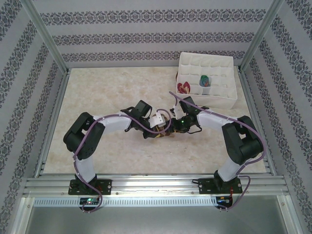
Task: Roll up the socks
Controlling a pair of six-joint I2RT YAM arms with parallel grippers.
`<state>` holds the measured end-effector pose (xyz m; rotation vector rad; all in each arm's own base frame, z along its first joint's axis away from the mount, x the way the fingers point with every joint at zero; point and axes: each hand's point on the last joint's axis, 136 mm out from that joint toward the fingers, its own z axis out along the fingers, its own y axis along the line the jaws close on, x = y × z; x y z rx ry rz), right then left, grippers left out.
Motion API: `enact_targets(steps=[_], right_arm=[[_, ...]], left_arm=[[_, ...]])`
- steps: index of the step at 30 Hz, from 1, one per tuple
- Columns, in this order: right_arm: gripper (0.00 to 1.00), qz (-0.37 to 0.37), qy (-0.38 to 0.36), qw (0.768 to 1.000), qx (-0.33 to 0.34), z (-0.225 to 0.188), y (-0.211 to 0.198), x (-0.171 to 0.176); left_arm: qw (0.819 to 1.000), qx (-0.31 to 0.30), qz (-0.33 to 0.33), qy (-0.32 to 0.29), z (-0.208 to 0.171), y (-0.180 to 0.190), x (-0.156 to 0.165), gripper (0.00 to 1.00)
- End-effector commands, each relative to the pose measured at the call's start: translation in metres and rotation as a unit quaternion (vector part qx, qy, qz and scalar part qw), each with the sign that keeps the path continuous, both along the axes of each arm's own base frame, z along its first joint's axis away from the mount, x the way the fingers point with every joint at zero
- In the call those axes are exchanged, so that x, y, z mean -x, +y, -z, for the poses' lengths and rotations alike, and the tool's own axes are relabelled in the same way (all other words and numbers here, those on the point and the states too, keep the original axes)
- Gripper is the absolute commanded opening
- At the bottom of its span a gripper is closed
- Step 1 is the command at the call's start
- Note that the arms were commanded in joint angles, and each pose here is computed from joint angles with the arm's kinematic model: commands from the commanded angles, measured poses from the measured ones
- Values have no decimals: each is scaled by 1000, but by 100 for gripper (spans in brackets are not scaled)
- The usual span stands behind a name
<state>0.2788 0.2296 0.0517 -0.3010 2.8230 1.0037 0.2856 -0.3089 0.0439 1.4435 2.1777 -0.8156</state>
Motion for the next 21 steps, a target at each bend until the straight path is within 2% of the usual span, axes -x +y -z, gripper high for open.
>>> enact_targets(steps=[1,9,14,16,18,21], right_arm=[[56,-3,-13,1000,3,2,-4,-3],[55,-23,1,1000,5,10,5,1],[51,-20,24,999,20,24,0,12],[43,-16,28,999,27,28,-3,15],[30,-12,33,999,29,31,-4,18],[16,-10,41,999,31,35,-4,20]], left_arm=[[992,-15,7,123,16,11,34,0],[981,-2,12,196,22,10,39,0],[979,-7,-10,203,28,12,29,0],[980,-15,-19,197,30,14,25,0],[981,-20,-22,189,31,15,22,0],[985,-21,-30,167,29,15,16,5]])
